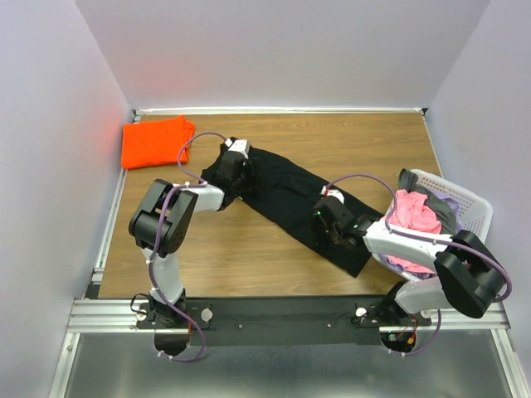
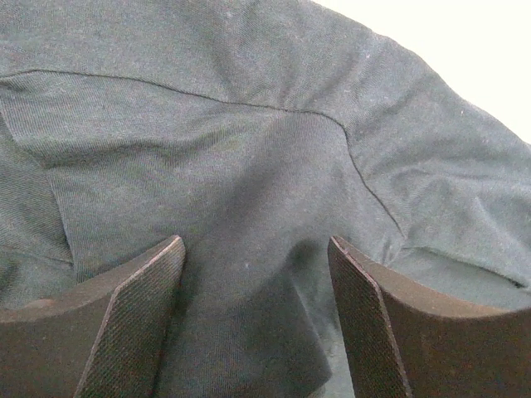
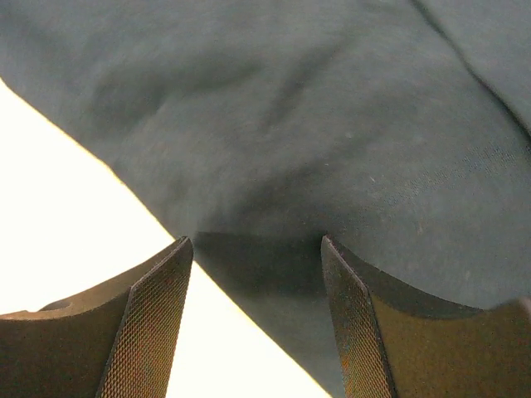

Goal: Fold and stack the t-shirts
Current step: Fold the tshirt

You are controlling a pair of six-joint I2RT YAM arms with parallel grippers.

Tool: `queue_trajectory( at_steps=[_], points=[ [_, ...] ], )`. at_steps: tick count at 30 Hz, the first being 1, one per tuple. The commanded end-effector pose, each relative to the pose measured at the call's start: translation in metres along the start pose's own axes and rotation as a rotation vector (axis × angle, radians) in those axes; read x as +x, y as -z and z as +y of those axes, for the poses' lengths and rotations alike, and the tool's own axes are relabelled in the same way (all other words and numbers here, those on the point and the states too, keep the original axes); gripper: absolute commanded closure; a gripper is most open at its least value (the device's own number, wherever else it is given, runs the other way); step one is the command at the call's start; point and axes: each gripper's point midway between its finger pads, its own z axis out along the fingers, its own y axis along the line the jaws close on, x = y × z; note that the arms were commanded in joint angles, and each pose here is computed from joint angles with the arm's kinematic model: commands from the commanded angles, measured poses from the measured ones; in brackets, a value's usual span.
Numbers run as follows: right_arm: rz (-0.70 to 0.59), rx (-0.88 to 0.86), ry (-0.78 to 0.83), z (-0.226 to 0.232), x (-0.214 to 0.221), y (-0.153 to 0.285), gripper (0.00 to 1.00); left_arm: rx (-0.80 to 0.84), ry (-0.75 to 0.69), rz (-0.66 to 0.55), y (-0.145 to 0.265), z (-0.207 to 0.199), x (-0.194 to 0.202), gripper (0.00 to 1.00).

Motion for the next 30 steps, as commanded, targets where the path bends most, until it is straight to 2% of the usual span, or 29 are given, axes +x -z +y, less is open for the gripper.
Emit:
queue_trajectory(
  at_steps=[1,12,30],
  points=[
    [0.094,-0.163,0.021,0.029,0.022,-0.004,0.3,0.023,-0.005,0.071,-0.009,-0.003,0.021,0.22],
    [0.183,-0.329,0.084,0.072,0.041,-0.009,0.31,0.027,-0.082,0.066,-0.023,-0.007,0.004,0.22],
    [0.239,-0.472,0.206,0.131,0.056,-0.013,0.32,0.082,-0.147,0.063,-0.045,-0.027,-0.026,0.22]
  ],
)
